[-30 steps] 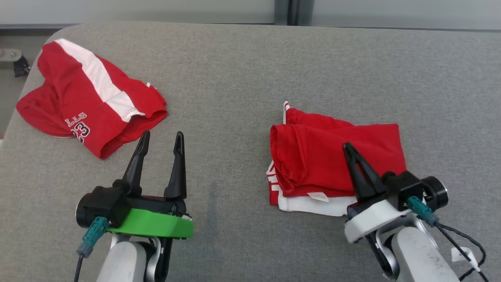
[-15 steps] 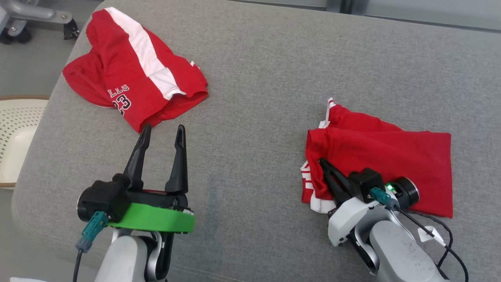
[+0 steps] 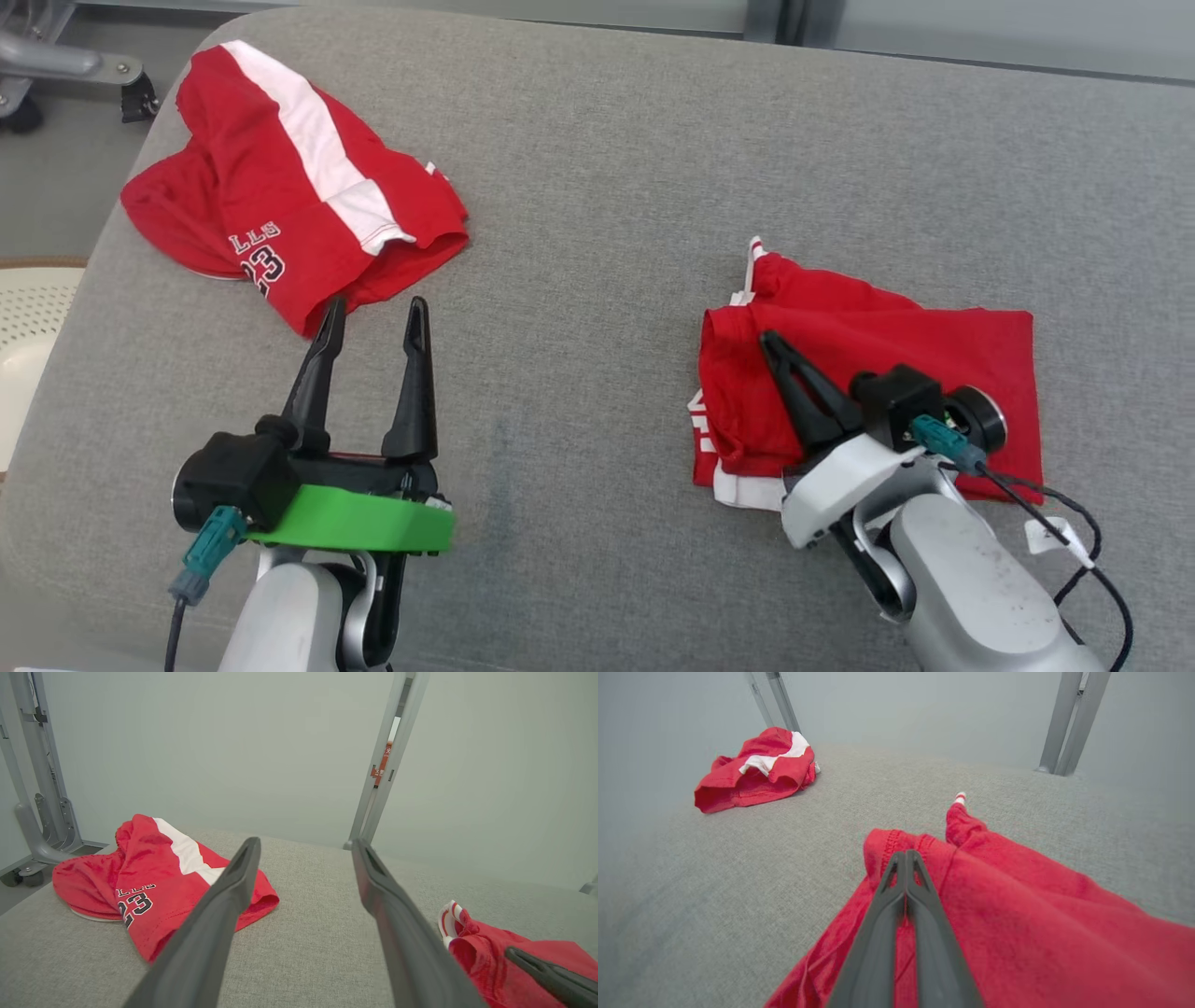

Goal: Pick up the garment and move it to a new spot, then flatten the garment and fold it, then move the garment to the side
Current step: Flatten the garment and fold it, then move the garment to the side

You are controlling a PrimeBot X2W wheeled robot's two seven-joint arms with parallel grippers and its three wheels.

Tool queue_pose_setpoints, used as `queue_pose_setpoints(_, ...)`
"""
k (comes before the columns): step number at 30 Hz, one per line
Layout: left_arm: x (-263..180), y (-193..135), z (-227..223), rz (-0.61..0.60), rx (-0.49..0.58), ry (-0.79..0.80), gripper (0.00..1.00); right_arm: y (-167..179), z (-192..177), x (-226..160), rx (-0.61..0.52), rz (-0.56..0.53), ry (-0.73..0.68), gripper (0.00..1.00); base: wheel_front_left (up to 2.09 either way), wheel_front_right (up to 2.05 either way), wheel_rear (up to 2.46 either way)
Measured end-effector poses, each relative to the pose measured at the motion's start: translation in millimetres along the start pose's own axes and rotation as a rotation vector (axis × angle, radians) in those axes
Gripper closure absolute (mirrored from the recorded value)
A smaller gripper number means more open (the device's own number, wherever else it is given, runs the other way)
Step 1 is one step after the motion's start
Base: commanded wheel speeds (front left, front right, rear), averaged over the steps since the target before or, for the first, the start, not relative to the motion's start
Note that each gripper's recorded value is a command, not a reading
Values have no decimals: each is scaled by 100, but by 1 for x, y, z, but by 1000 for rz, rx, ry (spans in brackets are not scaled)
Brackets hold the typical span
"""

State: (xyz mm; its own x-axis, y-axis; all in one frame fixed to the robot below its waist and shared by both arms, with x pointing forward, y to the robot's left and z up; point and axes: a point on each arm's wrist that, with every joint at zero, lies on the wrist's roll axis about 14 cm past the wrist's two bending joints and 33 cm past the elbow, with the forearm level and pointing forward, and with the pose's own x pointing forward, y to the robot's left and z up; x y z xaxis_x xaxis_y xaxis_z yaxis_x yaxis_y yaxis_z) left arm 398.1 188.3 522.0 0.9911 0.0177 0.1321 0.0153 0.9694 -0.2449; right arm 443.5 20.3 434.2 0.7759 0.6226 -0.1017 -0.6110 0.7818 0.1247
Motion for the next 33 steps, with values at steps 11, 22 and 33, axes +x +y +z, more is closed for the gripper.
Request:
queue_pose_setpoints(11, 14, -31, -2, -96, -20, -11, 0, -74, 72, -58, -90, -259, -219, 100, 0, 0, 0)
queue_pose_setpoints(22, 17, -67, -12, -196, -27, 13, 0, -110, 95, -124, -153, -474, -281, 0, 0, 0, 0)
queue_pose_setpoints(33, 12, -74, -12, -214, -3, 12, 0, -113, 96, -144, -152, -529, -288, 0, 0, 0, 0)
